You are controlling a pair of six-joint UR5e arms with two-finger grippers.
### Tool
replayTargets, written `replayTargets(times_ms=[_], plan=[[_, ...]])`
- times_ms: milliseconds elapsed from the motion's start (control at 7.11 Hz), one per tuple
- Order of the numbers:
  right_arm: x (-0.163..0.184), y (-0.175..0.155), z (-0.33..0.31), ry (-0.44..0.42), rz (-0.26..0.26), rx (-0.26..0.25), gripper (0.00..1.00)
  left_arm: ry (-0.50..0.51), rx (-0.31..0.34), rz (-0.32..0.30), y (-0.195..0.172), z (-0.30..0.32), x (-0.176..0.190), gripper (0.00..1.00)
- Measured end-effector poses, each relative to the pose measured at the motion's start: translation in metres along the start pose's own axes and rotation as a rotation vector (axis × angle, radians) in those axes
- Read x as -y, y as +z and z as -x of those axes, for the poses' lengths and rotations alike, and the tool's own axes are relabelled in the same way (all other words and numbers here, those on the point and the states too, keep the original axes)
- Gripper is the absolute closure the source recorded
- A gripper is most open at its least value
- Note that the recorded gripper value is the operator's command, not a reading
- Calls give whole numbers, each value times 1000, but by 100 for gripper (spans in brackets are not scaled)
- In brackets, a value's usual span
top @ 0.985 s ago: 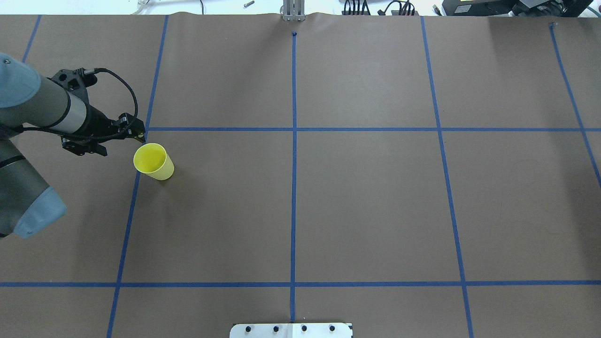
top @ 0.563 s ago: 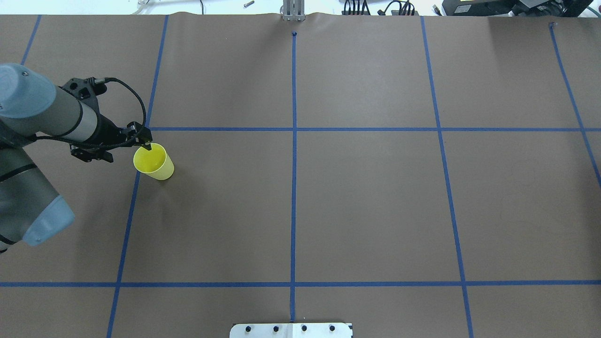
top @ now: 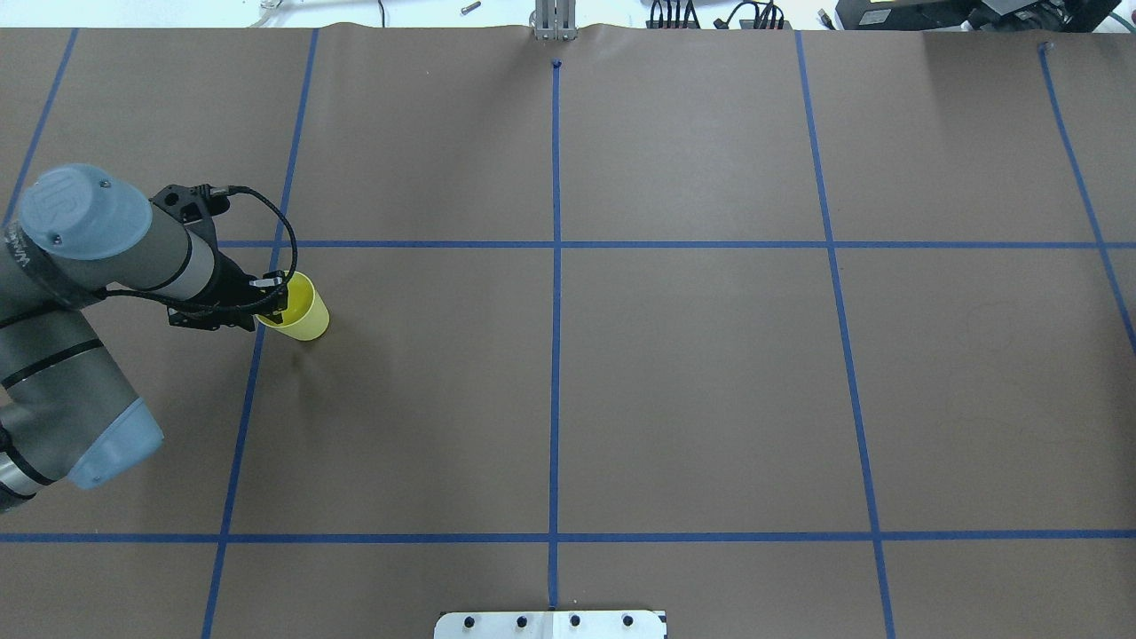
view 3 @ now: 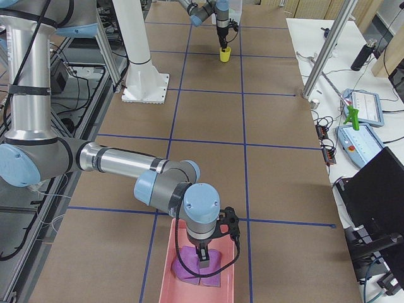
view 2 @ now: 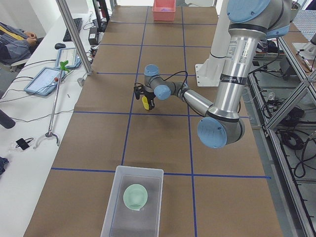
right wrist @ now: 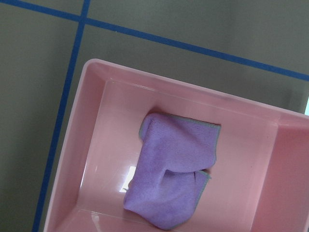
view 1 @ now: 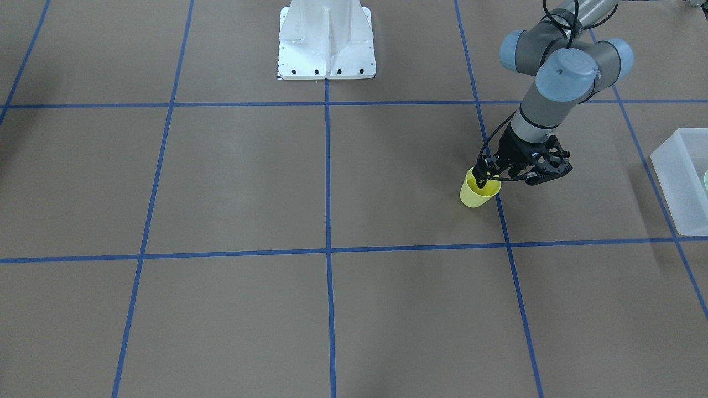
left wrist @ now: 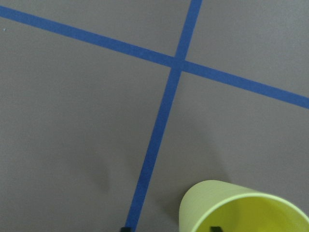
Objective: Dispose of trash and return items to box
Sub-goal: 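Grasp the yellow cup with the left gripper and move it into the clear box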
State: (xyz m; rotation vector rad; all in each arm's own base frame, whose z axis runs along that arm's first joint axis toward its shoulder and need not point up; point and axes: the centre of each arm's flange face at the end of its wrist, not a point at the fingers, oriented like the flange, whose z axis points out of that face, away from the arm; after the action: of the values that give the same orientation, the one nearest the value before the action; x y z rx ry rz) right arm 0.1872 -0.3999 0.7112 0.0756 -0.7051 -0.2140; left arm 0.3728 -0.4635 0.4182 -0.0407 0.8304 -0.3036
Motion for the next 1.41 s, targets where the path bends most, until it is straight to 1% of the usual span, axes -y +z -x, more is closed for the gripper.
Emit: replayTargets(times_ms=[141,281,422,563,704,844,985,1126,1267,1407], plan=[[3,0,3,1,-12,16,0,1,-16,27,-4,-2,-3,100],[9,-3,9,-4,-31,33,0,-1,-44,37,-19,-4,1,100],[24,-6,26,0,-50,42,0,-18,-96,49,-52,1,15,100],[47,-6,53,27,-66,41,0,-42,-155,67,-93,20,42,100],[72,-3,84,59,-87,44,0,-28,-186,57,-124,55,68,100],[93,-1,120,94,-113,62,0,46,-174,28,-138,112,84,100],[108,-1,152,121,-136,87,0,148,-139,-12,-149,180,98,100],[114,-2,174,132,-146,118,0,251,-91,-46,-162,250,112,100],[117,-1,188,135,-144,143,0,331,-37,-54,-173,315,128,100],[120,2,199,144,-136,157,0,398,4,-43,-178,380,145,100]])
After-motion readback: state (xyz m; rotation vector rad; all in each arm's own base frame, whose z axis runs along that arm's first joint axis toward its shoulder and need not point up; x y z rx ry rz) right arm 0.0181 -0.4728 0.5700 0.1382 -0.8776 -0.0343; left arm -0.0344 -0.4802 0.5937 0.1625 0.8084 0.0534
